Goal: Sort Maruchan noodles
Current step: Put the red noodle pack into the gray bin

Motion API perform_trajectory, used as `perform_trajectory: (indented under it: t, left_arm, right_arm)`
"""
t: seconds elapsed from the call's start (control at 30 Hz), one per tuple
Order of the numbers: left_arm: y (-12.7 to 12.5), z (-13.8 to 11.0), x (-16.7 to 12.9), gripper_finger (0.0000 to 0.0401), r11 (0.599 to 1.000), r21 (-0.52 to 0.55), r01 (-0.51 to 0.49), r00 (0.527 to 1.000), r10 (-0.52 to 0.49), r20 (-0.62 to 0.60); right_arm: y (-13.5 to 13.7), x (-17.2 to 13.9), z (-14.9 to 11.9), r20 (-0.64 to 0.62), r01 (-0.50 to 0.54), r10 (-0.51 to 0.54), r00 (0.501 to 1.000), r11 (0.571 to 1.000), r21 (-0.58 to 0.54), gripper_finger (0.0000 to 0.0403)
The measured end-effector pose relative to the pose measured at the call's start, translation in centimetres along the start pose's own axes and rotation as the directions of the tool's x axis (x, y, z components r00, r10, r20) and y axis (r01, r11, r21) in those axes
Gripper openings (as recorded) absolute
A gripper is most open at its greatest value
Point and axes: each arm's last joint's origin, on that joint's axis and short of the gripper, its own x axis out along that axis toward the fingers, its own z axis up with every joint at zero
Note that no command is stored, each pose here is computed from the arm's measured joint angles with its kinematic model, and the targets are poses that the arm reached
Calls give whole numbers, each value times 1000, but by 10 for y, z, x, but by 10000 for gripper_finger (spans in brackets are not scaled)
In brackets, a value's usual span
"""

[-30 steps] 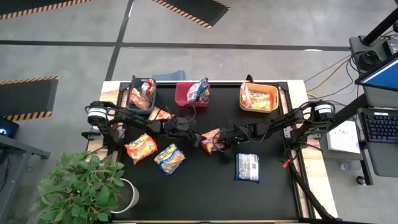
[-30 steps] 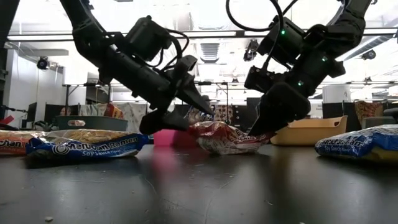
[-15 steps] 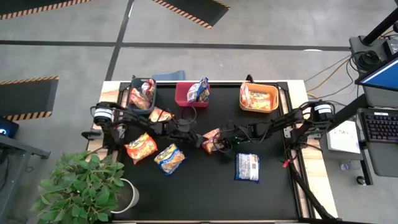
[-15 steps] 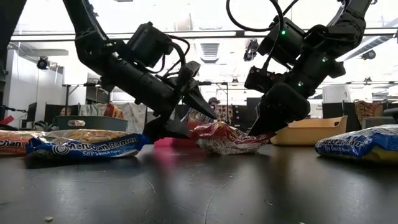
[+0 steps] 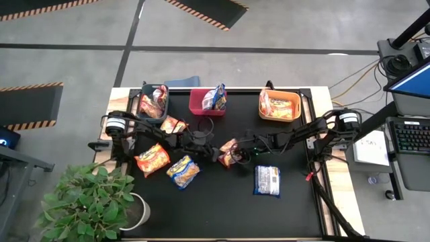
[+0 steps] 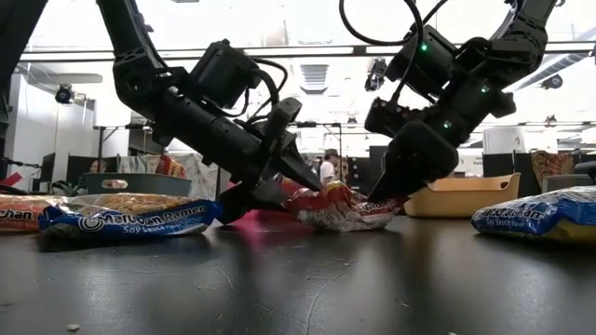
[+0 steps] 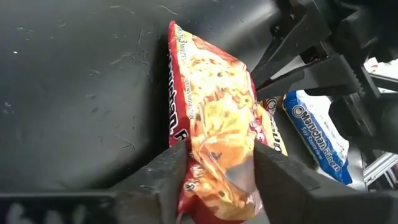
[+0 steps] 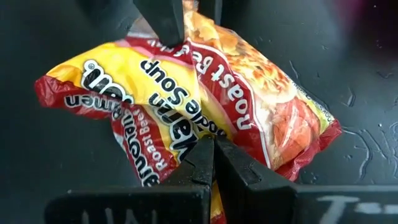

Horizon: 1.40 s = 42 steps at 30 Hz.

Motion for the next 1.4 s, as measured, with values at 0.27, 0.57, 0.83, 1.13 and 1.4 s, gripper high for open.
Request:
perform_trajectory:
  t: [0.27,0.57,0.83,1.13,1.4]
  left_arm:
    - [-1,-1,0,43,999,52,5,1000,-5,-3]
    - [-18,9,-13,1,968,239,70,997,-74,6]
    - [-37,35,-59,0,927,362,-100,991,60,120]
    - [-52,56,-129,0,830,371,-417,905,340,255]
    - [-52,65,-163,0,673,309,-672,730,529,433]
  right_arm:
    - [0,-6,6,30,-6,5,1000,999,37,9]
    - [2,-44,32,191,-24,27,981,1000,-18,9]
    - [-3,-89,57,383,2,28,923,997,-78,9]
    - [-24,-123,69,514,172,-131,848,985,-33,9]
    - [-41,-128,76,572,235,-198,796,972,9,9]
